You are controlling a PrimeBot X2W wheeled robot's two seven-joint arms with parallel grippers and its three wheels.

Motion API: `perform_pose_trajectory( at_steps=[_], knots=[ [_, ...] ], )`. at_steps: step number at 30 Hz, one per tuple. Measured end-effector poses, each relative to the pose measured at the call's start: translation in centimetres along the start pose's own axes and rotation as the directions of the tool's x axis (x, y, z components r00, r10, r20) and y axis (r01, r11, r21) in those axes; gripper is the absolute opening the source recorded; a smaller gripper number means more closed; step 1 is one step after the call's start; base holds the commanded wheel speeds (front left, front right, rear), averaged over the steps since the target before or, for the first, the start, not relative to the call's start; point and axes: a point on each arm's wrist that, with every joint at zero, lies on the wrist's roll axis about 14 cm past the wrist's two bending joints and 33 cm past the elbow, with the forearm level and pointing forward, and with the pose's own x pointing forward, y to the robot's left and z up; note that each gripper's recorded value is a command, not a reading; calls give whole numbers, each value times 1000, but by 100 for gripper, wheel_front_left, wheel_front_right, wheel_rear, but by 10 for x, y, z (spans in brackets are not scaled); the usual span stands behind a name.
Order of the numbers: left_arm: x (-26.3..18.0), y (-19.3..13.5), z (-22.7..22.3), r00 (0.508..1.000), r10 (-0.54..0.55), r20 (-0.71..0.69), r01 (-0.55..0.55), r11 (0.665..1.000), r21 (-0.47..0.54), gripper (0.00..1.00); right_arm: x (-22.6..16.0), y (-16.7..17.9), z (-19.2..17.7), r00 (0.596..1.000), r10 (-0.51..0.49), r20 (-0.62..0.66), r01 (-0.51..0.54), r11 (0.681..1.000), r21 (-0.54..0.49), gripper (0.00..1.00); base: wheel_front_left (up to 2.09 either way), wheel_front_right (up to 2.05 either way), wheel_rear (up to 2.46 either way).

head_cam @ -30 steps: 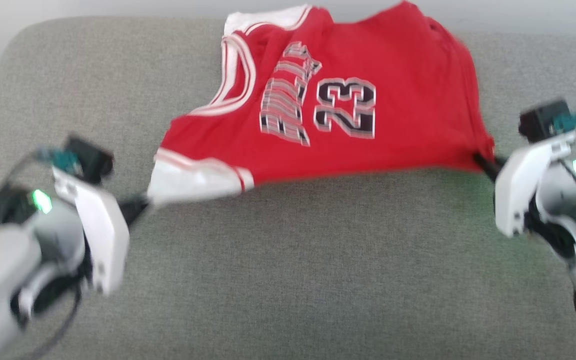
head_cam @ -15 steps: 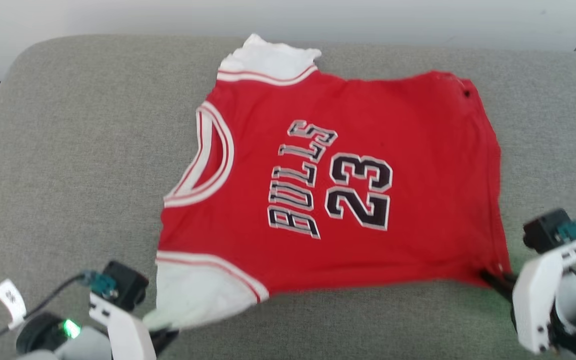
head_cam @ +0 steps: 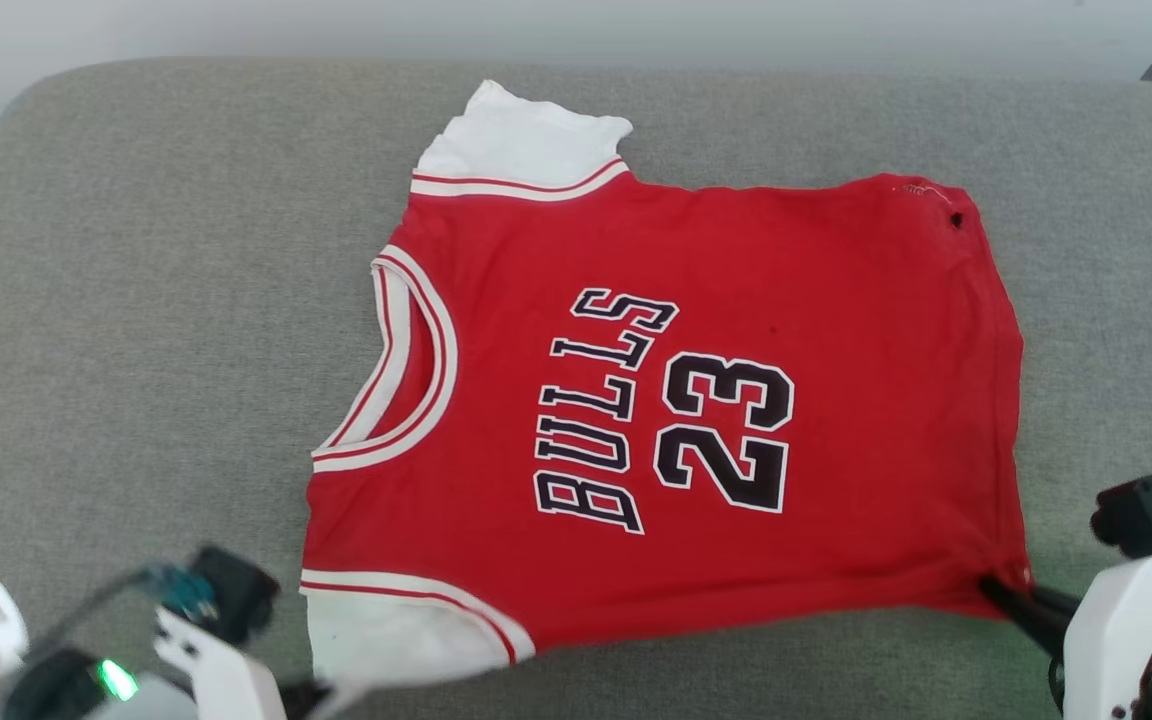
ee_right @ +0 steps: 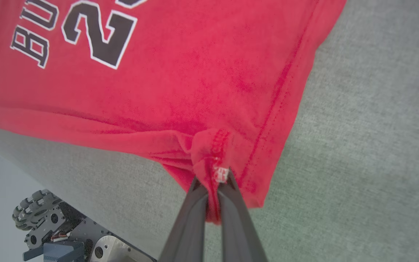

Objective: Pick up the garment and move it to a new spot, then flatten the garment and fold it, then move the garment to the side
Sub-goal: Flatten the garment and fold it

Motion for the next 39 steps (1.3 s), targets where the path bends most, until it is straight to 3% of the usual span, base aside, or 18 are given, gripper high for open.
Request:
perform_pose_trajectory(
  at_steps=[6, 12, 21, 28, 32, 35, 36, 37, 38, 39],
  knots=[
    [-15, 27, 66, 985, 70, 156, -94, 984, 148, 0, -3, -1, 34, 995, -20, 100, 22, 1000, -17, 0, 0, 0, 0],
    [-23, 51, 133, 949, 110, 296, -200, 934, 296, 0, 3, -5, 80, 980, -46, 191, 59, 997, -59, 0, 0, 0, 0],
    [21, 79, 190, 939, 97, 330, -228, 894, 385, 0, 38, -25, 126, 967, -101, 233, 125, 988, -93, 0, 0, 0, 0],
    [73, 97, 189, 965, 93, 243, -184, 906, 381, 0, 78, -39, 121, 980, -129, 154, 142, 987, -78, 0, 0, 0, 0],
    [96, 102, 181, 978, 98, 185, -156, 932, 327, 0, 95, -42, 114, 985, -128, 112, 137, 988, -75, 2, 0, 0, 0],
    [108, 105, 171, 987, 109, 122, -140, 947, 290, 0, 101, -44, 114, 986, -132, 96, 140, 987, -79, 15, 0, 0, 0],
    [109, 106, 170, 988, 109, 111, -135, 955, 263, 9, 102, -44, 113, 987, -133, 91, 141, 987, -82, 24, 0, 0, 0],
    [110, 106, 170, 989, 108, 103, -131, 959, 252, 29, 103, -44, 114, 987, -133, 92, 140, 987, -81, 41, 0, 0, 0],
    [111, 104, 171, 990, 101, 102, -123, 962, 243, 44, 103, -44, 114, 987, -132, 91, 139, 987, -77, 64, 0, 0, 0],
    [110, 105, 173, 990, 99, 105, -120, 967, 223, 57, 103, -45, 114, 987, -134, 88, 141, 987, -78, 100, 0, 0, 0]
  ],
)
